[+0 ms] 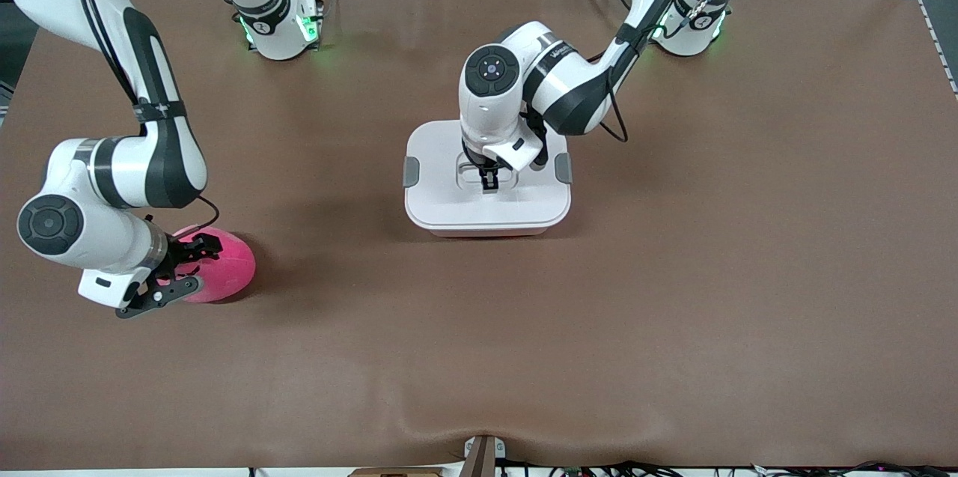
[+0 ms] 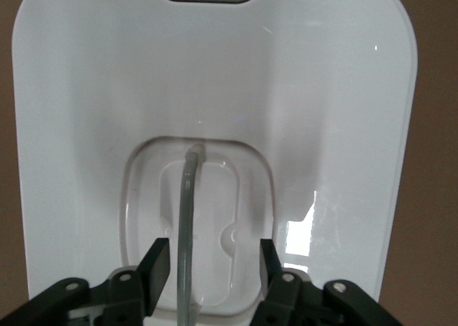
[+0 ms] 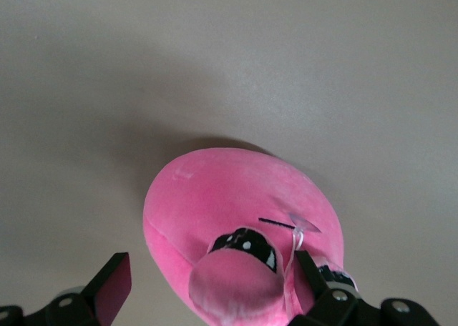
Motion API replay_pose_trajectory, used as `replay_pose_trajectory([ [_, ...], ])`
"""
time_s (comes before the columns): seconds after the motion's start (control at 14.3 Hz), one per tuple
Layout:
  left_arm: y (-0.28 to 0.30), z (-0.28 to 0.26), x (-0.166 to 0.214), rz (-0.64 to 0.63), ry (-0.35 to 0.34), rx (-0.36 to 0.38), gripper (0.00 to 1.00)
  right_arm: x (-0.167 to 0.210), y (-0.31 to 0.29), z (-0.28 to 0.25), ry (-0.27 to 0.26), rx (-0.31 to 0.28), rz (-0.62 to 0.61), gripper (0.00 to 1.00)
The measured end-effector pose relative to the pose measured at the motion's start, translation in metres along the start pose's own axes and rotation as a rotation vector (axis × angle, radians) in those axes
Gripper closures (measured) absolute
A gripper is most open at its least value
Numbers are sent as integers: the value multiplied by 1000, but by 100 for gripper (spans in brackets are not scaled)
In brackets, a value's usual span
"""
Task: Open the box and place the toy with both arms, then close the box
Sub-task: 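Grasp the pink plush with the right gripper, then lift the lid off with the left gripper while the right gripper lifts the plush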
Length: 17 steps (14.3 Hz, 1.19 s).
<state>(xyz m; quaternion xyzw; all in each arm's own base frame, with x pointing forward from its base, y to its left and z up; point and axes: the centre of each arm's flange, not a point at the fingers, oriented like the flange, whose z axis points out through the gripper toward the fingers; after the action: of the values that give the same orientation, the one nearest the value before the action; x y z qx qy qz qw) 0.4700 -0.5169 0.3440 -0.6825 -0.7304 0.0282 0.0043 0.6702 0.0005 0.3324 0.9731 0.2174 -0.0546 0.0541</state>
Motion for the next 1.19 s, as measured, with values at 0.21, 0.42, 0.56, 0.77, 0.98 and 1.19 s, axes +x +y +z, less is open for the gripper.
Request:
replay_pose_trajectory([
  [0.21,0,0,0,2,1,-3,75,-2,7,10,-13,5,4,0],
  [0.42,-1,-4,-1,5,-2,-4,93,-5,14,17,-23,11,-1,0],
  [0.56,-2,-3,-1,6,0,-3,93,-6,16,17,-22,11,-24,7],
  [0.77,-4,-4,-2,9,4,2,93,-8,20,18,-24,13,-30,36],
  [0.98,-6,-10,-2,12,4,2,93,-9,19,19,-40,20,-34,36],
  [1.19,-9,-25,-1,15,0,-2,93,-12,15,18,-80,39,-38,35],
])
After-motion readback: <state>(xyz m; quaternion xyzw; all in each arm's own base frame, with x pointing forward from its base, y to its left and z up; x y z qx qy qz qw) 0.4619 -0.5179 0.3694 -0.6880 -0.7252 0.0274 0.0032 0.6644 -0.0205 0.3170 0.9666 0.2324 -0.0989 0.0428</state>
